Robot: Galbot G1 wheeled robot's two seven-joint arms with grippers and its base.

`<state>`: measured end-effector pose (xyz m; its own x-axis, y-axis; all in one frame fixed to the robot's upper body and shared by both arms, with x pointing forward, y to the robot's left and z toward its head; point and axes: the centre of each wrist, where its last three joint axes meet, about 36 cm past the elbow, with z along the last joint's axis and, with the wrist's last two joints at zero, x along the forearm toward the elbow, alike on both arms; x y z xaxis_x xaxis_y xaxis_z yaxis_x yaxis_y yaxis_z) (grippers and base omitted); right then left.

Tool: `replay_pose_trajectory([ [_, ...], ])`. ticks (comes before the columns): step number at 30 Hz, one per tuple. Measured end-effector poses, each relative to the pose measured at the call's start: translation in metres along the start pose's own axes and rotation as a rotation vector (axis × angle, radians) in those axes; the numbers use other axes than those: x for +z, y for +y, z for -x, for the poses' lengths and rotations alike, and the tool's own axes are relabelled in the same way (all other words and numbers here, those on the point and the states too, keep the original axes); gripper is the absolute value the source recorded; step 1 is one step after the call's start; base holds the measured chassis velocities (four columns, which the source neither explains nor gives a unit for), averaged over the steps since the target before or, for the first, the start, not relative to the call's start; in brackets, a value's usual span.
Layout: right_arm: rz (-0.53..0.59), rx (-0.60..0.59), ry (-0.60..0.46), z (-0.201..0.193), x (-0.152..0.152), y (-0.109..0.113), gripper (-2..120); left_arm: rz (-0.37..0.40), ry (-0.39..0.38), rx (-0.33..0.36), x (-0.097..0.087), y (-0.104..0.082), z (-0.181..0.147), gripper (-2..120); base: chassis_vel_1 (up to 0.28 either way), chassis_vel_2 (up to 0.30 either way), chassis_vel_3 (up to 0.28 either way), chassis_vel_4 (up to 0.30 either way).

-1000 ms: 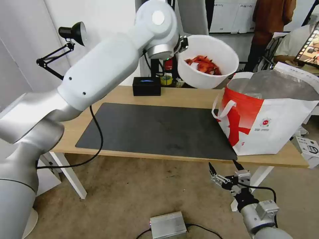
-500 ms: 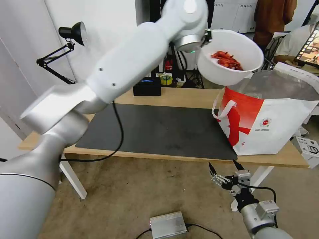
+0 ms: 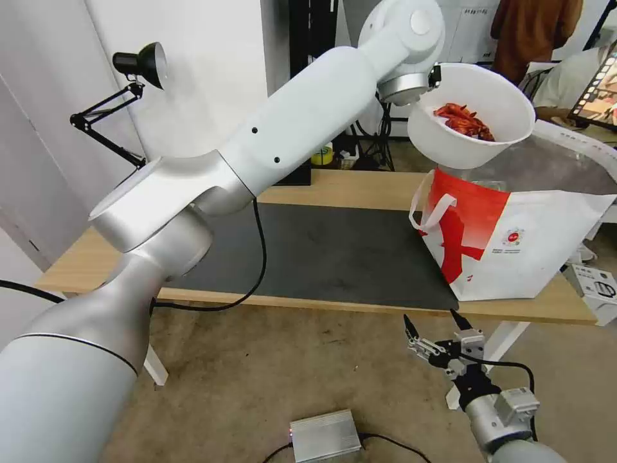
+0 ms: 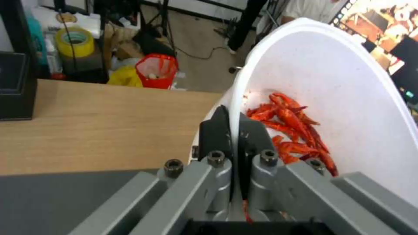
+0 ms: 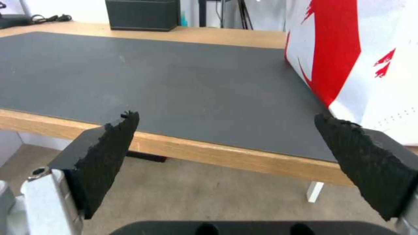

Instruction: Pick up the trash from the table and place it into the takeout bag.

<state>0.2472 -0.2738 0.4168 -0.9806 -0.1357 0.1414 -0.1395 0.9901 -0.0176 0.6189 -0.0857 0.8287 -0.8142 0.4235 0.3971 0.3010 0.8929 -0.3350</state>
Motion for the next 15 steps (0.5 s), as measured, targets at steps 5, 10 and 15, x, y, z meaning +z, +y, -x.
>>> replay_pose_trajectory([
  [5,0.0,0.0,0.0,0.0,0.0,0.0,100,0.064,-0.027,0.027,0.016,0.001,0.009,0,0.0,0.0,0.0,0.0],
  [10,0.0,0.0,0.0,0.0,0.0,0.0,100,0.104,-0.063,0.072,0.028,0.0,0.014,0,0.0,0.0,0.0,0.0],
  [15,0.0,0.0,0.0,0.0,0.0,0.0,100,0.162,-0.115,0.108,0.038,0.001,0.019,0,0.0,0.0,0.0,0.0],
])
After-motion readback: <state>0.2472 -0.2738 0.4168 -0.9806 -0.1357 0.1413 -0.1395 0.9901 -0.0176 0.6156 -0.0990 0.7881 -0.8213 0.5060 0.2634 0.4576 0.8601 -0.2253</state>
